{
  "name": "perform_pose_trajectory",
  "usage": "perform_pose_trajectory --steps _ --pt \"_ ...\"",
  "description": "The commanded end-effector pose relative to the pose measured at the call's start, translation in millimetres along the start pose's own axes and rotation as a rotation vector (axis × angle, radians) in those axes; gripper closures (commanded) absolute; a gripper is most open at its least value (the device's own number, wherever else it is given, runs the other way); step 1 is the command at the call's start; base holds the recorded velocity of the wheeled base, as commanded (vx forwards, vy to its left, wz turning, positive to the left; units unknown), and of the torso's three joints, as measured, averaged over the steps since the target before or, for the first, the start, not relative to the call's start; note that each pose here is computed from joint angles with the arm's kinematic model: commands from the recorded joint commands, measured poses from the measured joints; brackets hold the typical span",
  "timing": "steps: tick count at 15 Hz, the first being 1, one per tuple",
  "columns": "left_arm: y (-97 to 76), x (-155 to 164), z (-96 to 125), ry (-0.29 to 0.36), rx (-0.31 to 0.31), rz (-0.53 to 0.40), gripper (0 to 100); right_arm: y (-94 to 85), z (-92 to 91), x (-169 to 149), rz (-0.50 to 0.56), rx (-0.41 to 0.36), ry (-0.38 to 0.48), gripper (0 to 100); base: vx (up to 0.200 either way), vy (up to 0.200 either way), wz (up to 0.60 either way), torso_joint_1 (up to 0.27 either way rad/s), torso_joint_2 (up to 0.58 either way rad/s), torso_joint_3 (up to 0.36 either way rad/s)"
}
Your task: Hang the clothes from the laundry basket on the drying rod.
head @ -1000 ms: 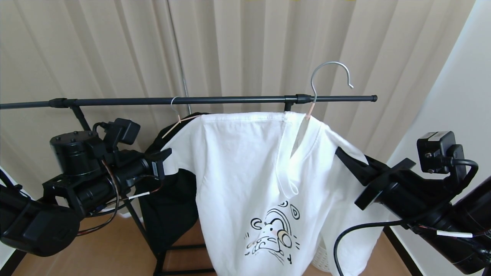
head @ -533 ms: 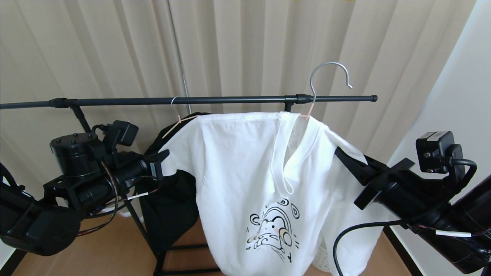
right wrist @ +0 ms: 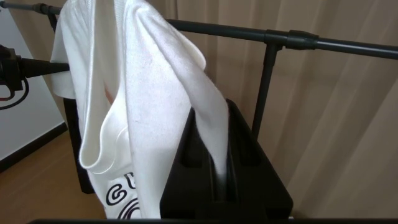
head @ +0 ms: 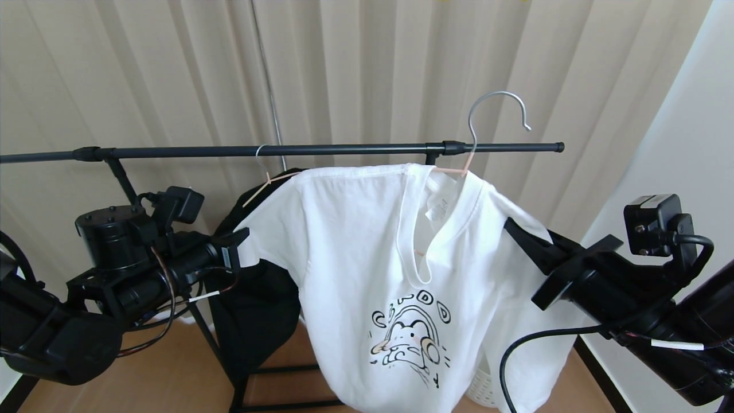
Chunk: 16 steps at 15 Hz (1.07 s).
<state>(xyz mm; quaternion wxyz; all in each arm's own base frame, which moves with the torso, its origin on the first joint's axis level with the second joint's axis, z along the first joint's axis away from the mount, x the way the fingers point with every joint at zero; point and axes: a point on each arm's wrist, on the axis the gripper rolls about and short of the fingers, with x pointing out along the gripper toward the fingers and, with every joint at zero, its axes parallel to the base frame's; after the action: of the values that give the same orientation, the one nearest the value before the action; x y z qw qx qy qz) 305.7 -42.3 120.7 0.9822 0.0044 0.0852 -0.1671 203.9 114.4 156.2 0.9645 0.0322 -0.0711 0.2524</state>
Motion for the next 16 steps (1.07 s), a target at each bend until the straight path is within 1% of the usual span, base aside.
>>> perform_pose_trajectory --steps 1,3,6,11,16 --pt "0.0 1.1 -0.9 0.003 -0.001 0.000 100 -1.7 -0.8 0.0 -0.007 -0.001 0.004 100 0.000 0.000 0.00 0.000 0.00 0.000" --pt "0.5 1.1 -0.5 0.001 -0.002 0.001 100 -3.0 -0.5 -0.5 0.006 0.001 0.002 100 0.000 0.000 0.00 0.000 0.00 0.000" --pt "4.2 0.2 -1.0 0.002 -0.031 0.013 100 -4.3 0.5 -0.9 0.003 0.000 -0.002 100 0.000 0.000 0.00 0.000 0.00 0.000" --pt "9.1 -1.3 -5.4 0.018 -0.037 0.030 100 -4.7 1.4 -0.6 0.001 0.002 -0.007 100 0.000 0.000 0.00 0.000 0.00 0.000" --pt "9.9 -0.1 -7.5 0.024 -0.047 0.031 100 -7.4 3.4 0.9 -0.006 0.000 -0.018 100 0.000 0.000 0.00 0.000 0.00 0.000"
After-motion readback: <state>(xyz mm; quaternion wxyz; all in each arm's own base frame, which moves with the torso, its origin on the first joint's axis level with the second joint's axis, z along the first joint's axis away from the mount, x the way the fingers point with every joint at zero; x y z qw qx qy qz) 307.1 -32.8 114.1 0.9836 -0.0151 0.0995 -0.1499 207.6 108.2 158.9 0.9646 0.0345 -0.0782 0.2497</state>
